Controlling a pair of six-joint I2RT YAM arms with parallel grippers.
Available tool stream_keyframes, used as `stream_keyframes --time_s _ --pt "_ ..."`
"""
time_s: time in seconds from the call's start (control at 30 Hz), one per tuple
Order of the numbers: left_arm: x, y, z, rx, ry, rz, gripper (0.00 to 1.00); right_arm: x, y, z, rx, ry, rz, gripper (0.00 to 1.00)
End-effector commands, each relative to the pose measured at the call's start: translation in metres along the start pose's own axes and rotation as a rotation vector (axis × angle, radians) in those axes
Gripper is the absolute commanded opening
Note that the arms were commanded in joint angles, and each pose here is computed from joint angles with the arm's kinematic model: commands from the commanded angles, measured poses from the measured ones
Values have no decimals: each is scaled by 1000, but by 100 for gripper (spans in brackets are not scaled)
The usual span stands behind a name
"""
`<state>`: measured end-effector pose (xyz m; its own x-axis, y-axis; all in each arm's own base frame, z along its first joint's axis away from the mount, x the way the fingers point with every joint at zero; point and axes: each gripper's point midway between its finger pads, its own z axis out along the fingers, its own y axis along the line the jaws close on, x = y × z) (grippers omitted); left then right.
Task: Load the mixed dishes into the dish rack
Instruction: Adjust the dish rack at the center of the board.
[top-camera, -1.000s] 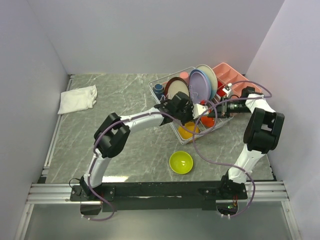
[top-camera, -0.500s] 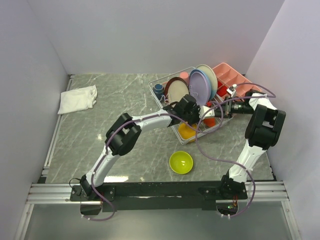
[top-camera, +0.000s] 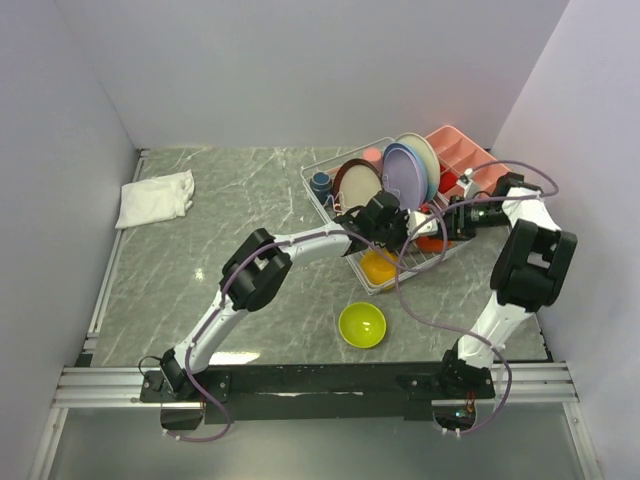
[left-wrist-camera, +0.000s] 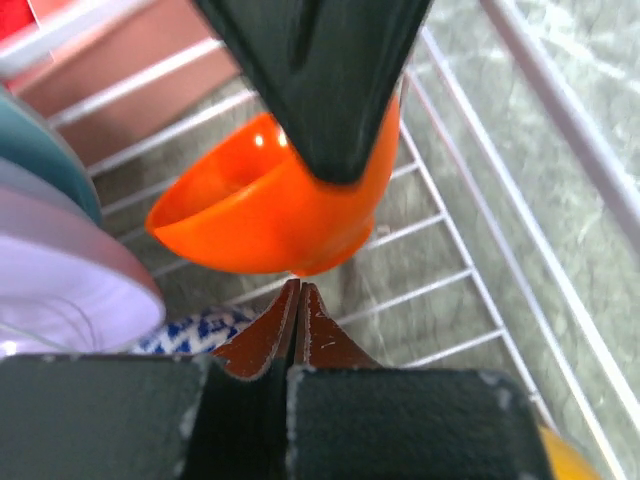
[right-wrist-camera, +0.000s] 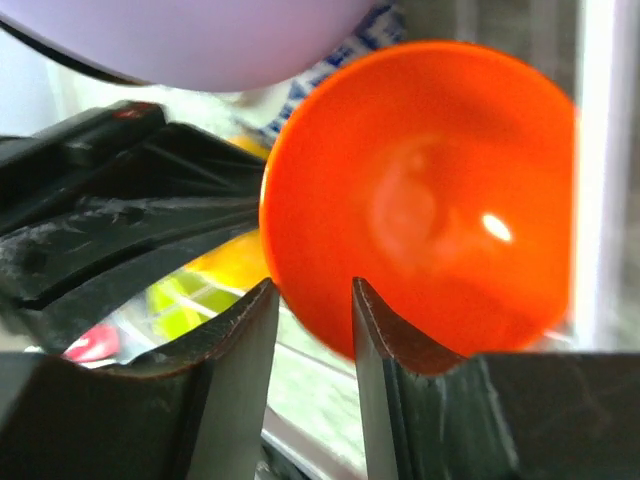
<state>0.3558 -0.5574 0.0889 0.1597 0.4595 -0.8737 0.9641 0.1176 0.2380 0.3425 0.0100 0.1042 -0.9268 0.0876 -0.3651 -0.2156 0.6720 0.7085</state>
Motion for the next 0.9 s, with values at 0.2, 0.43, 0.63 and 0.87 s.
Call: stream_keyframes --time_s 0.2,0.43,0.63,0.87 --pt "-37 -4 10 -15 -89 37 1 -13 -22 -55 414 -93 -198 24" --pt "-38 -3 11 -24 -95 41 1 -7 9 -48 293 -107 -276 40" --pt "-52 6 18 -58 -150 49 1 7 13 -46 283 -55 -355 39" --pt "-73 17 22 -100 -224 67 1 3 14 -44 291 -62 -386 40"
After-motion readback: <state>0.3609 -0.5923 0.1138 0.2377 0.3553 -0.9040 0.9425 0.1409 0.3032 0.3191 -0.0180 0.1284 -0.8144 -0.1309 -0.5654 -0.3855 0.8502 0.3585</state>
